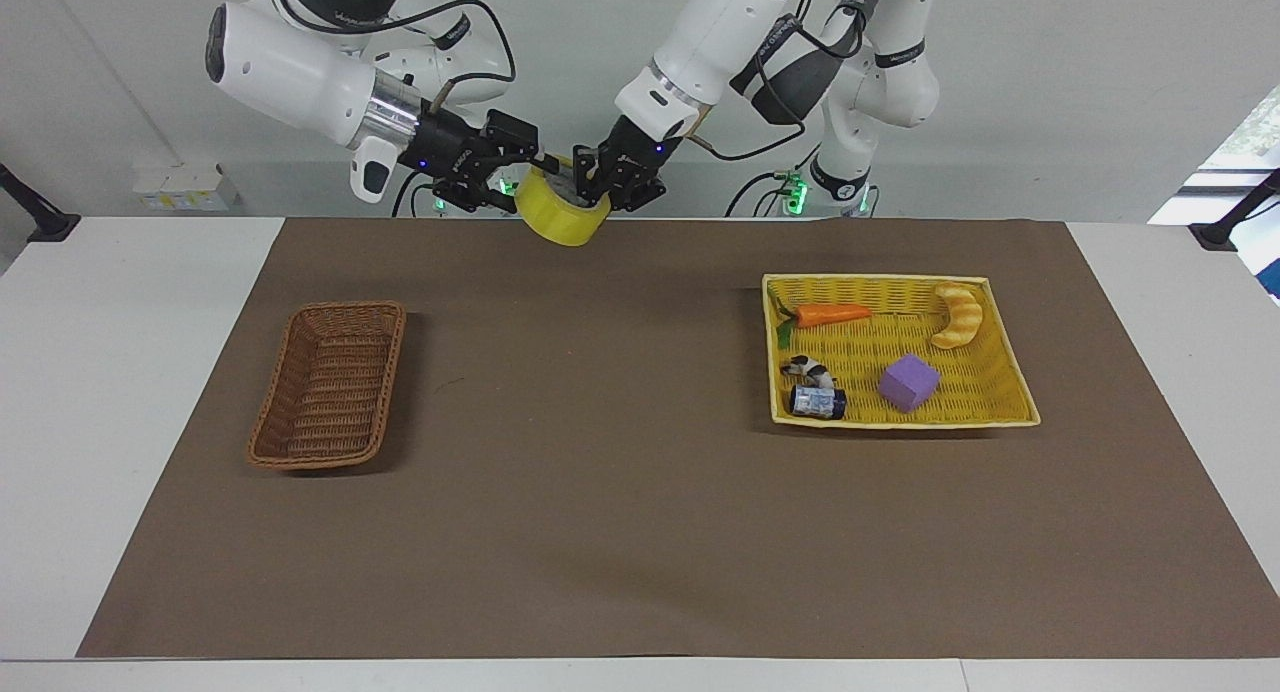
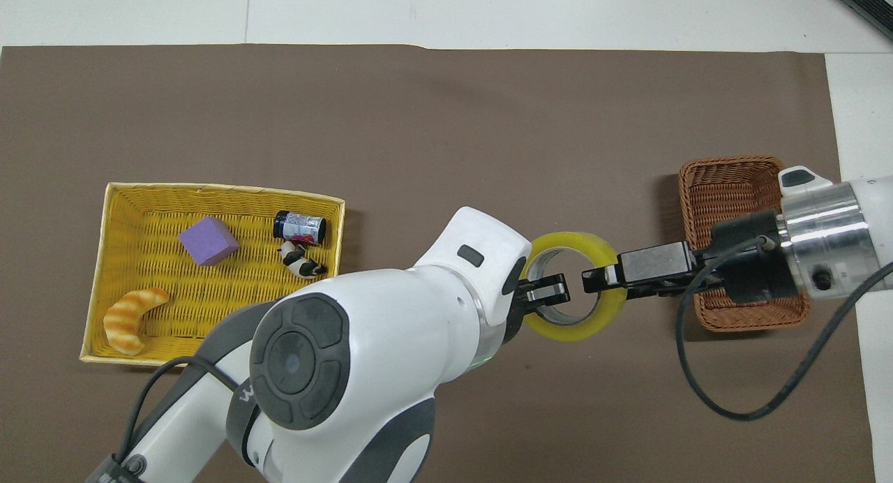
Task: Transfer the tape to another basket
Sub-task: 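Grasp the tape rim with the right gripper and open the left gripper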
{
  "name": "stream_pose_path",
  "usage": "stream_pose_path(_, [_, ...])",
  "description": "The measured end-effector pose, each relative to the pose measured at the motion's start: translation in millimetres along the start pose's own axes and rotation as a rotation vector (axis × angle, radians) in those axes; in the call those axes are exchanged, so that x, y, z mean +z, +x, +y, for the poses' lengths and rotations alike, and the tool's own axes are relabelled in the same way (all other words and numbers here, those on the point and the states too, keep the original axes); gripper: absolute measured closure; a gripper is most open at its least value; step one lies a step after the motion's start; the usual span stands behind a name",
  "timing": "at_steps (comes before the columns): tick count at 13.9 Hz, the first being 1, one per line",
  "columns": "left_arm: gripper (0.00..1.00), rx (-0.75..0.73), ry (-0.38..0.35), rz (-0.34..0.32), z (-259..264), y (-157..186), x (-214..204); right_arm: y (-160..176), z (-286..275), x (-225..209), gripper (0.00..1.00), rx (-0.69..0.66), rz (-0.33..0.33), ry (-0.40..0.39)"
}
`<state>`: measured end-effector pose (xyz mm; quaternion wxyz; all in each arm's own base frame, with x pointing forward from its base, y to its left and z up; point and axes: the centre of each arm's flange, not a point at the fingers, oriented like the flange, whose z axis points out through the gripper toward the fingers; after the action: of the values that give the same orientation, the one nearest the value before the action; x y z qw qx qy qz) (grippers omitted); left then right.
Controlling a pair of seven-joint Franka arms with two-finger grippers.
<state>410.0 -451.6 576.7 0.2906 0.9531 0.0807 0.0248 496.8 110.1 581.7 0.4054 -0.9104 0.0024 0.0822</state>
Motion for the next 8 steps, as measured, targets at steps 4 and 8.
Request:
stream_pose_path(4, [0.78, 0.003, 0.001, -0.002, 0.5, -1.3, 4.1, -4.2, -4.5, -1.3, 0.37, -0.008, 0.002, -0.029])
stream_pose_path(8, [0.60, 0.000, -0.041, 0.024, 7.4, 0.6, -0.7, -6.4, -4.3, -8.8, 0.44, 0.057, 0.022, -0.097])
